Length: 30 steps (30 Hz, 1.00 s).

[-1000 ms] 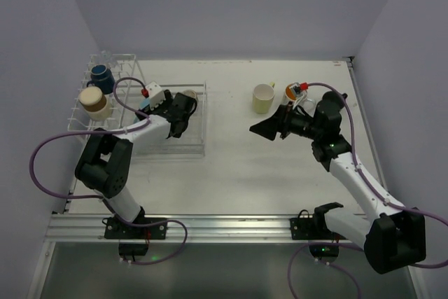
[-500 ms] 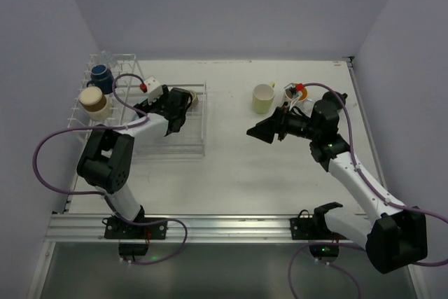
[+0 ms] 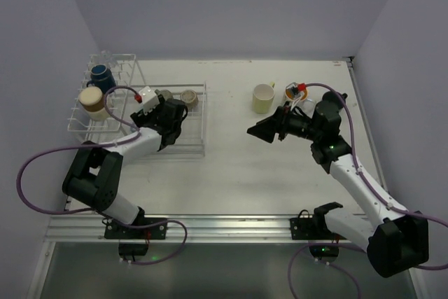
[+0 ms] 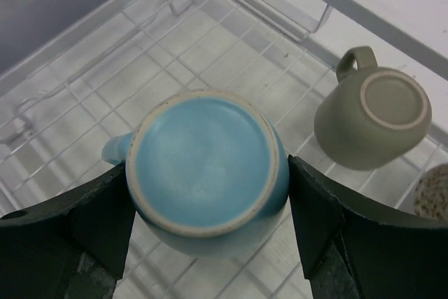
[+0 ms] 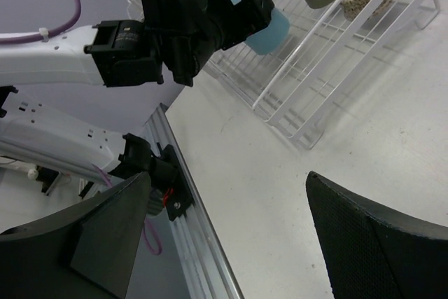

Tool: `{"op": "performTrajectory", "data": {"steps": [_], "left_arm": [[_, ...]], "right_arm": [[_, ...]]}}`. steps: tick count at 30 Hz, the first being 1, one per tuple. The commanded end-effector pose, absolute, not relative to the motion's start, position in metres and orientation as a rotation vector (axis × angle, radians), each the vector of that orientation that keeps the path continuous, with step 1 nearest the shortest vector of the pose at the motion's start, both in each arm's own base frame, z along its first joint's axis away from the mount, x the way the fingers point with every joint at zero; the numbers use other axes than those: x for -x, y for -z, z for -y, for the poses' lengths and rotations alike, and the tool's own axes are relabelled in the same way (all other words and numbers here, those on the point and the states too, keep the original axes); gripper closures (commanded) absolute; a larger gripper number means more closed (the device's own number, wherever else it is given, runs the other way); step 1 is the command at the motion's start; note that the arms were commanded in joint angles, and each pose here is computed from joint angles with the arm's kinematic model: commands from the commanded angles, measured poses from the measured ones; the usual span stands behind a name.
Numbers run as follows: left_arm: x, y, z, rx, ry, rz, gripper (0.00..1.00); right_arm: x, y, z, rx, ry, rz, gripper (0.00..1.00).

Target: Unload the cups from the dish rack

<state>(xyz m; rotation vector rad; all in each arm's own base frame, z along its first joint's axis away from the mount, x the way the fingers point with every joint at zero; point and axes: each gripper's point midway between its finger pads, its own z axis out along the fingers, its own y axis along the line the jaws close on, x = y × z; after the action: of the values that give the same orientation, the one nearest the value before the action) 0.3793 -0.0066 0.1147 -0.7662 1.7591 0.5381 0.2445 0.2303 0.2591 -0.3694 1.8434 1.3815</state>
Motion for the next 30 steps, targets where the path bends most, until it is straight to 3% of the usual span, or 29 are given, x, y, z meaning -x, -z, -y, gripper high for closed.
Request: {"op": "performTrajectory", "data": {"steps": [1, 18, 30], "left_arm": [[-0.371, -0.136, 0.023, 0.806, -0.408, -1.677, 0.70], [-0.357, -0.246, 0.085, 0.682, 0.045, -1.584, 0.74], [-0.308, -0.321, 0.163, 0.528, 0.810, -1.529, 0.78]], "right_arm": [[-0.241, -0.277, -0.233, 0.368, -1.390, -1.780, 0.06], [-0.245, -0.276, -0.264, 0.222, -1.497, -1.720, 0.06], [-0.254, -0.297, -0.295, 0.062, -1.592, -1.580, 0.08]]}}
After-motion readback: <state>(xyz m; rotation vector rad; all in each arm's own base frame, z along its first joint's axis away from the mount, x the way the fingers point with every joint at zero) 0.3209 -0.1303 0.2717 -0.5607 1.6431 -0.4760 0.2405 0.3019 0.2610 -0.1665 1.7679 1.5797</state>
